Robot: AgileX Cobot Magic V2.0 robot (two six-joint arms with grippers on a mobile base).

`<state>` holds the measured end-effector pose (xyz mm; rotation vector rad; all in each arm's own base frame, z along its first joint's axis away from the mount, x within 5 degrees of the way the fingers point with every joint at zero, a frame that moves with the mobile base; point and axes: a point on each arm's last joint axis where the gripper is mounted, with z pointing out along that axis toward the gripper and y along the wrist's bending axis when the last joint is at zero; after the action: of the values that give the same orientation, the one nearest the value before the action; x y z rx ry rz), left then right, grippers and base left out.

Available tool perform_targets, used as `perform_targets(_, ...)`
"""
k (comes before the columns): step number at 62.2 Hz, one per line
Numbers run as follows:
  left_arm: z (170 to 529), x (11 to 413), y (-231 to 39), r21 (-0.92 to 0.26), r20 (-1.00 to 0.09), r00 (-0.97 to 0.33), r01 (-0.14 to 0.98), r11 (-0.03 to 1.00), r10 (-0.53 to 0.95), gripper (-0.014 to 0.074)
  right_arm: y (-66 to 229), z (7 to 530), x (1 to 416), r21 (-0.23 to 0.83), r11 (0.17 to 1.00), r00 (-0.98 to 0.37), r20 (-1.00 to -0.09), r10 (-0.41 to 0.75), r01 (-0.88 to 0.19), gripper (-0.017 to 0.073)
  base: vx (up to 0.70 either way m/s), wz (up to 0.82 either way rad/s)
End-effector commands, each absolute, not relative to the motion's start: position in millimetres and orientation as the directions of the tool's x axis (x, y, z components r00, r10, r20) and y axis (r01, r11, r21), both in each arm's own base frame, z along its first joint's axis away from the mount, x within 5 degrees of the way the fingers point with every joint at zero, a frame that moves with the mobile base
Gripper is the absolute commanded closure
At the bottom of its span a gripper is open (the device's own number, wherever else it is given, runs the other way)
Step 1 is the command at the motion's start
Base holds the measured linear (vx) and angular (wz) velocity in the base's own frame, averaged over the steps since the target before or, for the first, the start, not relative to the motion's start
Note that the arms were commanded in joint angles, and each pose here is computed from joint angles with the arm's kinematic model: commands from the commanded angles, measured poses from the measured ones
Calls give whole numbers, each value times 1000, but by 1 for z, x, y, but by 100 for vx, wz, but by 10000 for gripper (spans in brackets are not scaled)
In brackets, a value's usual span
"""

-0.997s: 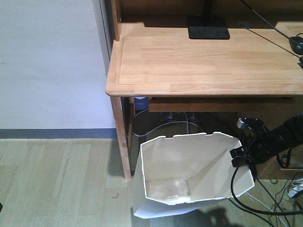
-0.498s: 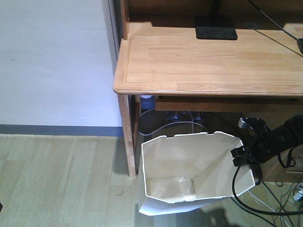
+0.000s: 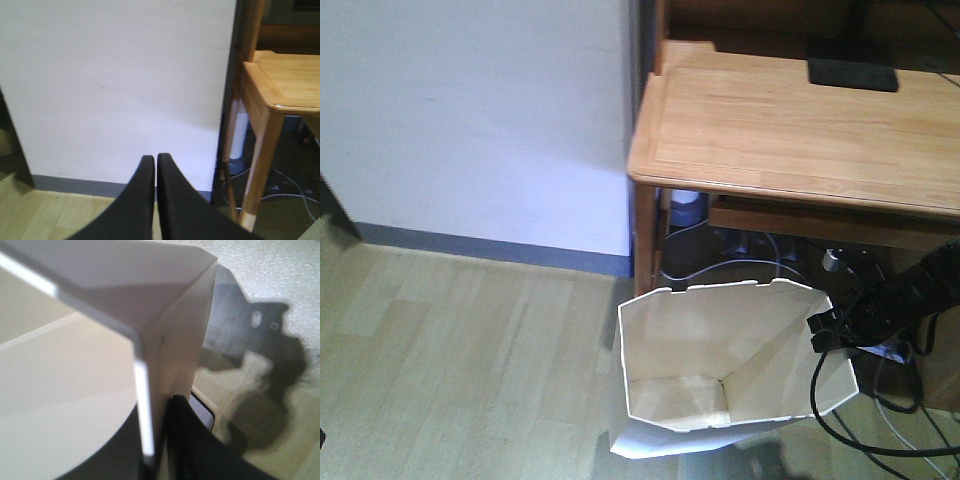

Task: Move trash bin to bedside with robot
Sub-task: 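Hold the bin in the right gripper while the base turns away from the desk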

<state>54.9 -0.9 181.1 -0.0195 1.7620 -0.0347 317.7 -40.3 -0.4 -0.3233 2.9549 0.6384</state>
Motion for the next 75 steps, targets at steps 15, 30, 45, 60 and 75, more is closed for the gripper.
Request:
perform_targets(15,182,56,-1,-41,-991,-127,13,999,-39,599,-30,33,326,523,824,-972,-189,-138,-219,564,-8,44)
perform_targets(30,182,56,-1,-41,-991,-127,13,999,-39,599,-30,33,326,523,824,-972,-189,-138,-219,564,-8,51)
perform_targets(45,182,56,-1,-41,-991,-127,13,999,-39,599,-30,33,326,523,824,-972,-189,-138,-219,564,-5,44)
perform_targets(60,182,56,-1,-41,-991,-127,13,999,-39,599,-30,33,326,523,824,-972,-189,-138,-219,564,1,34)
perform_targets(75,182,56,-1,-41,-991,-127,13,999,-39,599,-30,33,325,523,824,-972,-189,-139,-219,564,7,31)
